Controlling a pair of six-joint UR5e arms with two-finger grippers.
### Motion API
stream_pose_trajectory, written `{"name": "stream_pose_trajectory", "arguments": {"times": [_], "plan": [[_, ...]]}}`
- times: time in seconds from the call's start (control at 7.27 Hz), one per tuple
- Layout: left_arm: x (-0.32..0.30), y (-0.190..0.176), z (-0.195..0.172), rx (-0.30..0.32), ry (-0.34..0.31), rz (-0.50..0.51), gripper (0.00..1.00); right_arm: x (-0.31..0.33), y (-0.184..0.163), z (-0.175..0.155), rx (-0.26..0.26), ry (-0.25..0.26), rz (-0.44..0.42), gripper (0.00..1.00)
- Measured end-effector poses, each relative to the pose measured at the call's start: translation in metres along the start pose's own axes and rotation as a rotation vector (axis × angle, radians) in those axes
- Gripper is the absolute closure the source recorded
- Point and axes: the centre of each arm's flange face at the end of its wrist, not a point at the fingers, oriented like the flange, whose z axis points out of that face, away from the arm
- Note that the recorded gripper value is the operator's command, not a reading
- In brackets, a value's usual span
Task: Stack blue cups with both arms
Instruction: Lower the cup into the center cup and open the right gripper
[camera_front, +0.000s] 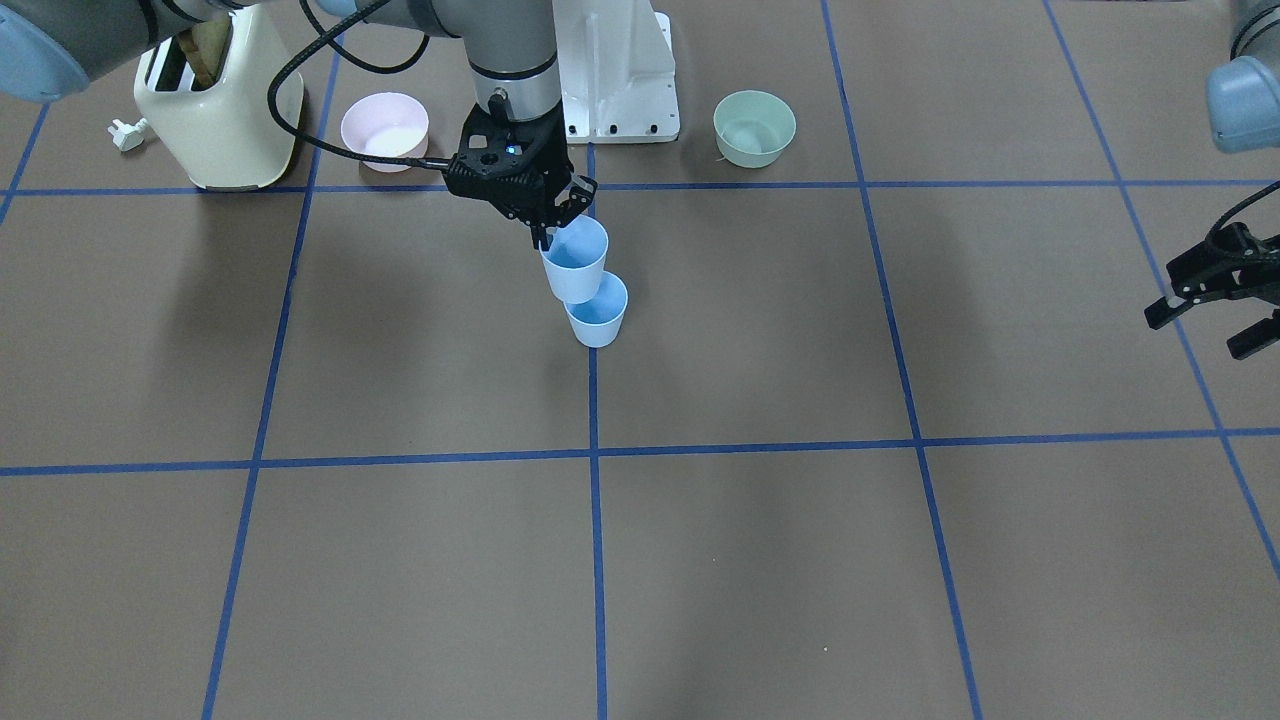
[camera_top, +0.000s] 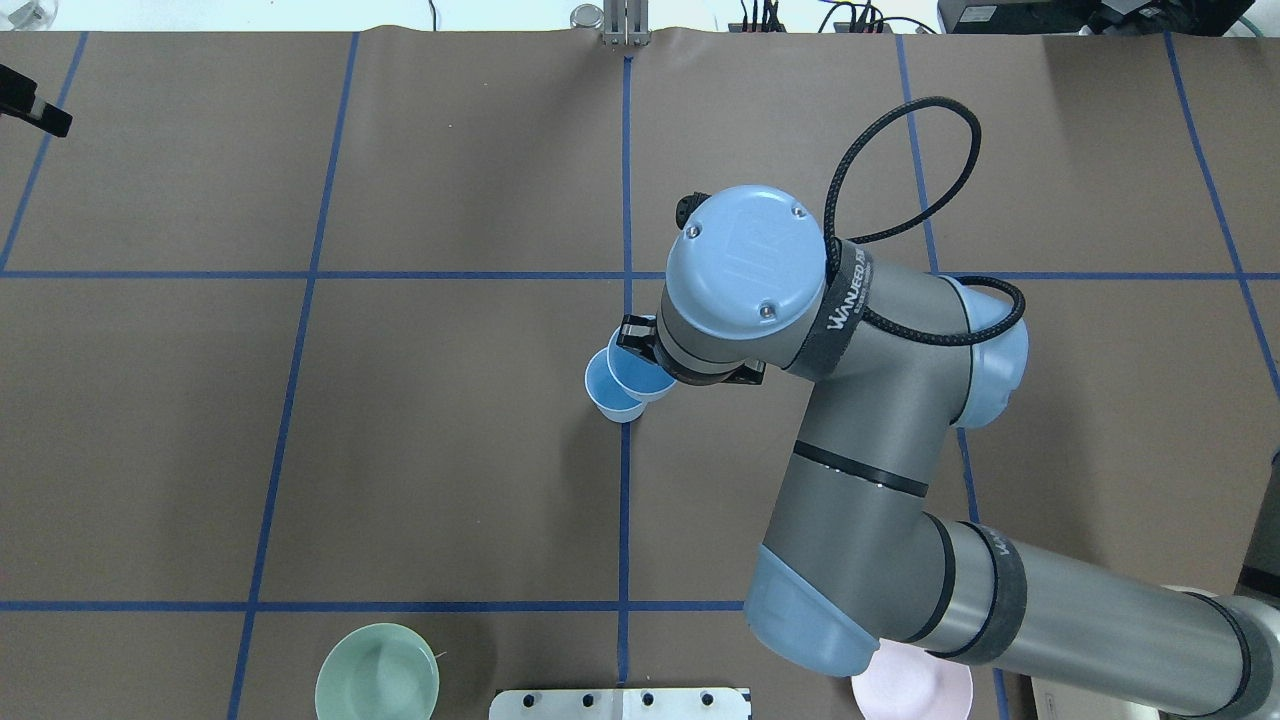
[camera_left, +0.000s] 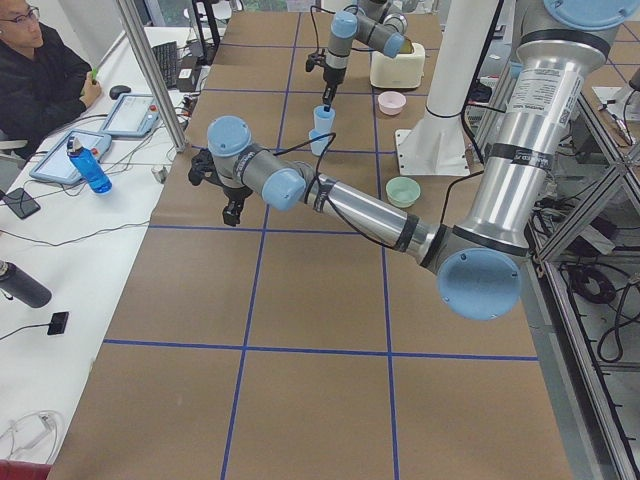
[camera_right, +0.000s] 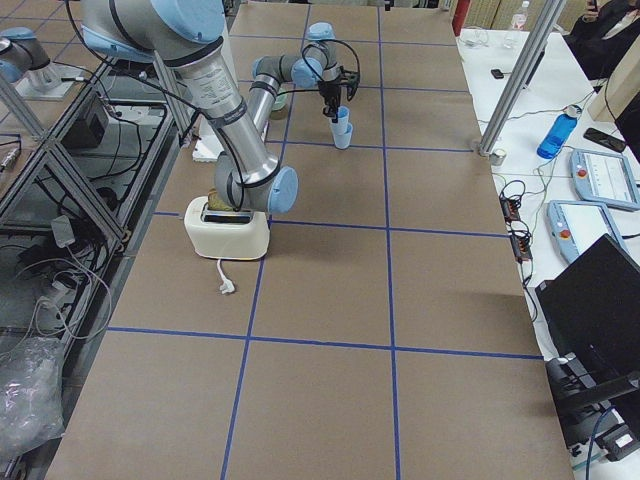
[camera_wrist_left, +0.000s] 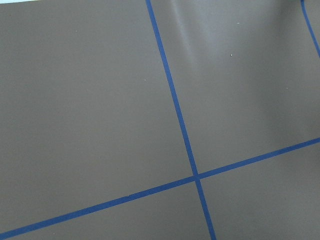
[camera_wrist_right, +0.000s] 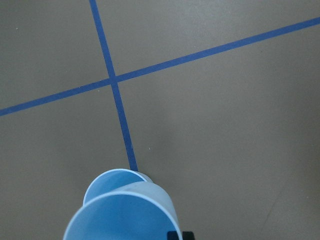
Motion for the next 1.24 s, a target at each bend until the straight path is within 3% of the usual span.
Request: {"name": "stream_pose_trajectory", "arguments": {"times": [0.69, 1.24], "plan": [[-0.002, 0.002, 0.001, -0.002, -0.001, -0.002, 0.02, -0.012, 0.007, 0.003, 0.006, 0.0, -0.01, 1.0], [-0.003, 0.002, 0.001, -0.002, -0.001, 0.002, 0.02, -0.011, -0.006, -0.002, 0.02, -0.003, -0.014, 1.0]]}}
